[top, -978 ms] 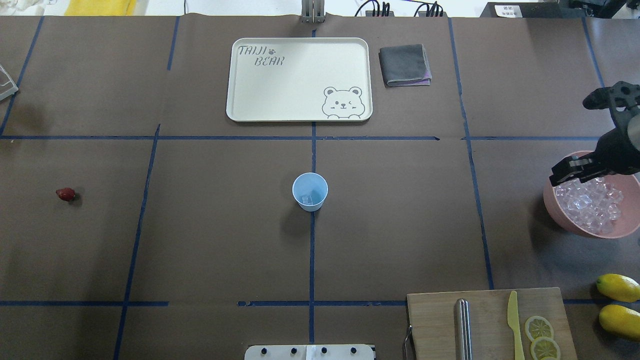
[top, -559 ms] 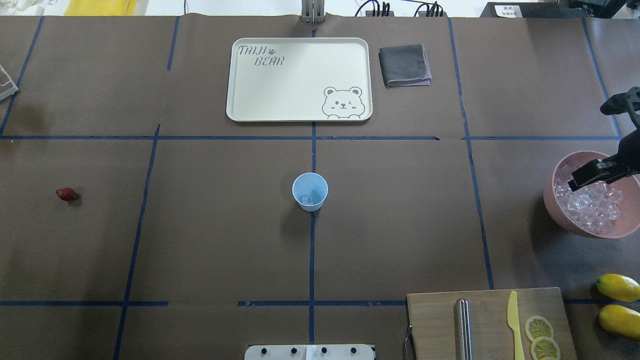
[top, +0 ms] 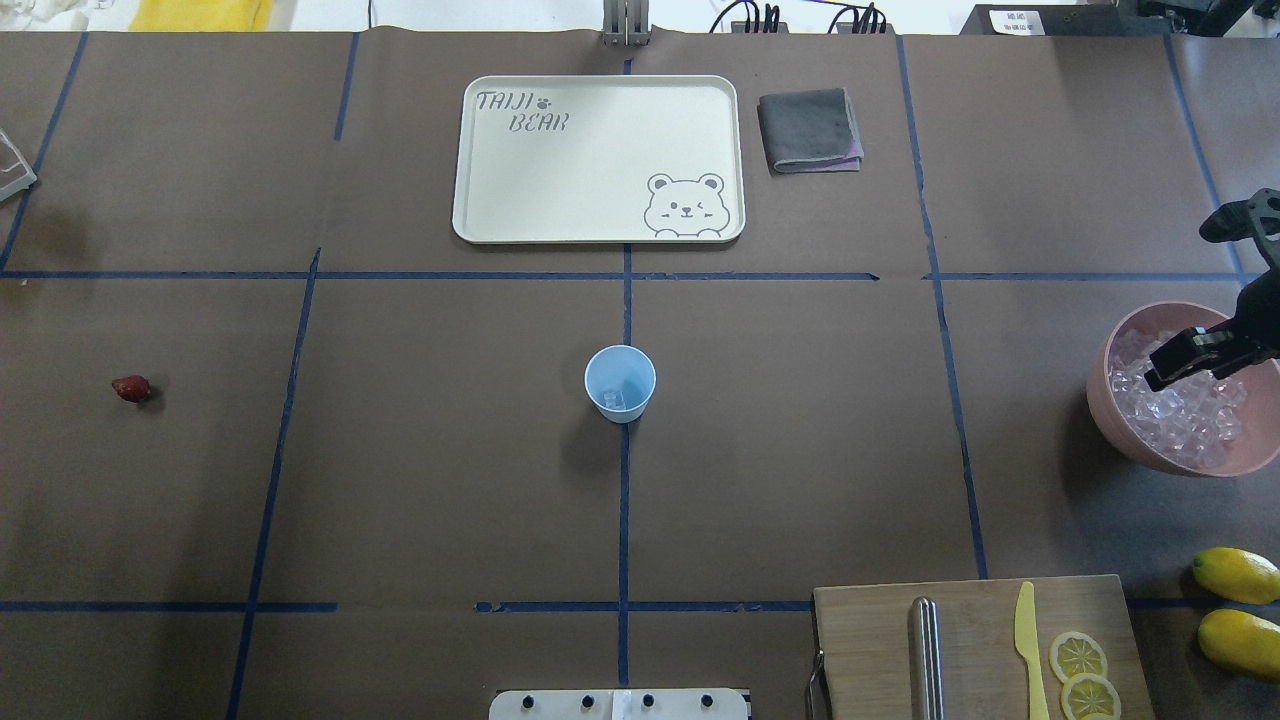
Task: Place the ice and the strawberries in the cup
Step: 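Return the right gripper to the bowl and grasp another ice cube, then carry the ice cube with the right gripper over the light-blue cup, then open the right gripper to release the ice cube into the cup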
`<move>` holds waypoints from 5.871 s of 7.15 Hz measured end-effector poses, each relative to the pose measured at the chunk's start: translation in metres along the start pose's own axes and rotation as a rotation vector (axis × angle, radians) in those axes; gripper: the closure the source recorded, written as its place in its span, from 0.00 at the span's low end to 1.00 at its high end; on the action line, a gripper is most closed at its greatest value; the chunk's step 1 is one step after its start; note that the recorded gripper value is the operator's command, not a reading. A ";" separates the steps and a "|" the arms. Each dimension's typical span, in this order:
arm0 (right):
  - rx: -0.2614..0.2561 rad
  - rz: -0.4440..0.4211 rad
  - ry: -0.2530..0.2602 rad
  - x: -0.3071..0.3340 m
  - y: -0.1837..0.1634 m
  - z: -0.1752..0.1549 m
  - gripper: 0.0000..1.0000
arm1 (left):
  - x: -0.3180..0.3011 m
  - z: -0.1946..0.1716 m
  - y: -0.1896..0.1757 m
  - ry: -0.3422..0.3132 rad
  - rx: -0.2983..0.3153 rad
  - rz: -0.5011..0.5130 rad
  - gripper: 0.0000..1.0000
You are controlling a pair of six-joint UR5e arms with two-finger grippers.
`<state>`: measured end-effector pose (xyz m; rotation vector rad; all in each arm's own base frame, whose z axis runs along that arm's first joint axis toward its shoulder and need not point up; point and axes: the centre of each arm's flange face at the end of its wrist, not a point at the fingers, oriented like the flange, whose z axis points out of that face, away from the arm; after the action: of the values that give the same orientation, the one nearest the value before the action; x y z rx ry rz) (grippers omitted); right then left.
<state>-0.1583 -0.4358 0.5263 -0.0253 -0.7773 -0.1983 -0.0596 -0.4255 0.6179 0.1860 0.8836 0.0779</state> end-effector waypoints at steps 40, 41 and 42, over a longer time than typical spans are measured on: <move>0.192 0.420 -0.230 -0.531 -0.074 0.016 0.44 | 0.009 -0.007 0.015 0.010 0.006 0.005 0.00; 0.193 0.426 -0.240 -0.522 -0.077 0.007 0.42 | 0.010 -0.008 0.016 0.010 0.007 0.006 0.00; 0.190 0.440 -0.254 -0.494 -0.079 -0.009 0.42 | 0.010 -0.008 0.017 0.010 0.006 0.005 0.00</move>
<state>-0.5106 -0.4312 0.1705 -0.0410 -1.0204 0.3021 -0.0593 -0.4063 0.6092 0.1937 0.8932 0.0811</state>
